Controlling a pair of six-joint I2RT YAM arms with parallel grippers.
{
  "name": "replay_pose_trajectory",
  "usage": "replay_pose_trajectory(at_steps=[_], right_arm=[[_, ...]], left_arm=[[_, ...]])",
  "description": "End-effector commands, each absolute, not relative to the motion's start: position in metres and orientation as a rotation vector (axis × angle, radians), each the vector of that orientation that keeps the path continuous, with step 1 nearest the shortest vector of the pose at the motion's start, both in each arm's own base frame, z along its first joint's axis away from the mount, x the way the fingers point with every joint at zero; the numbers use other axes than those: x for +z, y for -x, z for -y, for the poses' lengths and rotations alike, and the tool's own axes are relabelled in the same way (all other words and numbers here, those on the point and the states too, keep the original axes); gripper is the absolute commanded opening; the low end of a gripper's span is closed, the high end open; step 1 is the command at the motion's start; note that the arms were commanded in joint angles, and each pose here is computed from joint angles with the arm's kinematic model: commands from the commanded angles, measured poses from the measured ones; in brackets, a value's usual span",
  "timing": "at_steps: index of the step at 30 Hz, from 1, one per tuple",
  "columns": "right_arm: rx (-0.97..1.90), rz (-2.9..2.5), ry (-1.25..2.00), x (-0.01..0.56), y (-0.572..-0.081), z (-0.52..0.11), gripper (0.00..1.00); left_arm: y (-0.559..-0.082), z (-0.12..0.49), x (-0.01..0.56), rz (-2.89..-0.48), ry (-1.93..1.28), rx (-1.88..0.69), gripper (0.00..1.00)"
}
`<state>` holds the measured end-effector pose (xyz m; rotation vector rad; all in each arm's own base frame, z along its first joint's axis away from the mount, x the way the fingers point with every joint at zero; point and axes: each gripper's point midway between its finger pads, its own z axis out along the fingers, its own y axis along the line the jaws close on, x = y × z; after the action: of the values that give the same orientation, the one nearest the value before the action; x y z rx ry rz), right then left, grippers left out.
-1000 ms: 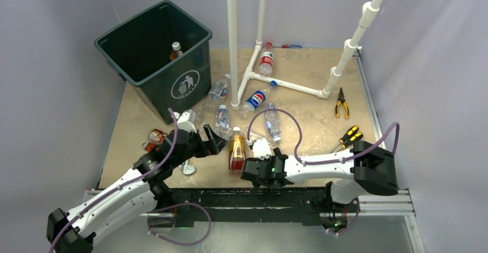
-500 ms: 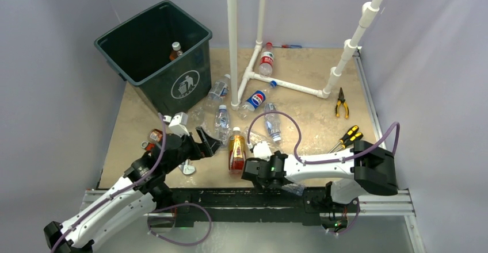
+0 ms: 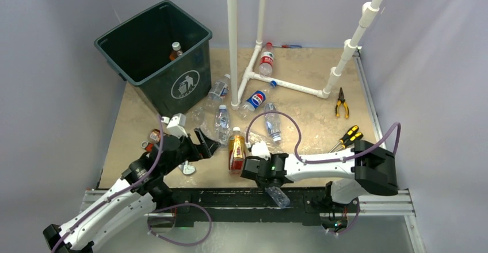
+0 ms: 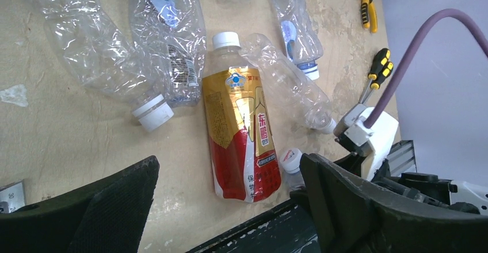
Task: Put the plastic bottles in the bin
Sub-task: Pick up the plastic bottle from the corner of the board.
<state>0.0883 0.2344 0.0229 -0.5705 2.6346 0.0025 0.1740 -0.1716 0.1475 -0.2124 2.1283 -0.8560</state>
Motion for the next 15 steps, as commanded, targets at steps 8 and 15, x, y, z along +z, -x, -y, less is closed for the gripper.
replay_pose_trajectory(at_steps=[8, 15], right_arm=[[0.225, -2.436, 0.507, 0.111, -0.116, -0.276, 0.31], [0.317, -2.379, 0.496, 0.143, -0.120, -0.284, 0.26]], left_arm=[[-0.187, 0.166, 0.217, -1.976, 0.208, -0.857, 0.94], [-0.194, 0.158, 0.246, -1.924, 0.198, -0.804, 0.94]])
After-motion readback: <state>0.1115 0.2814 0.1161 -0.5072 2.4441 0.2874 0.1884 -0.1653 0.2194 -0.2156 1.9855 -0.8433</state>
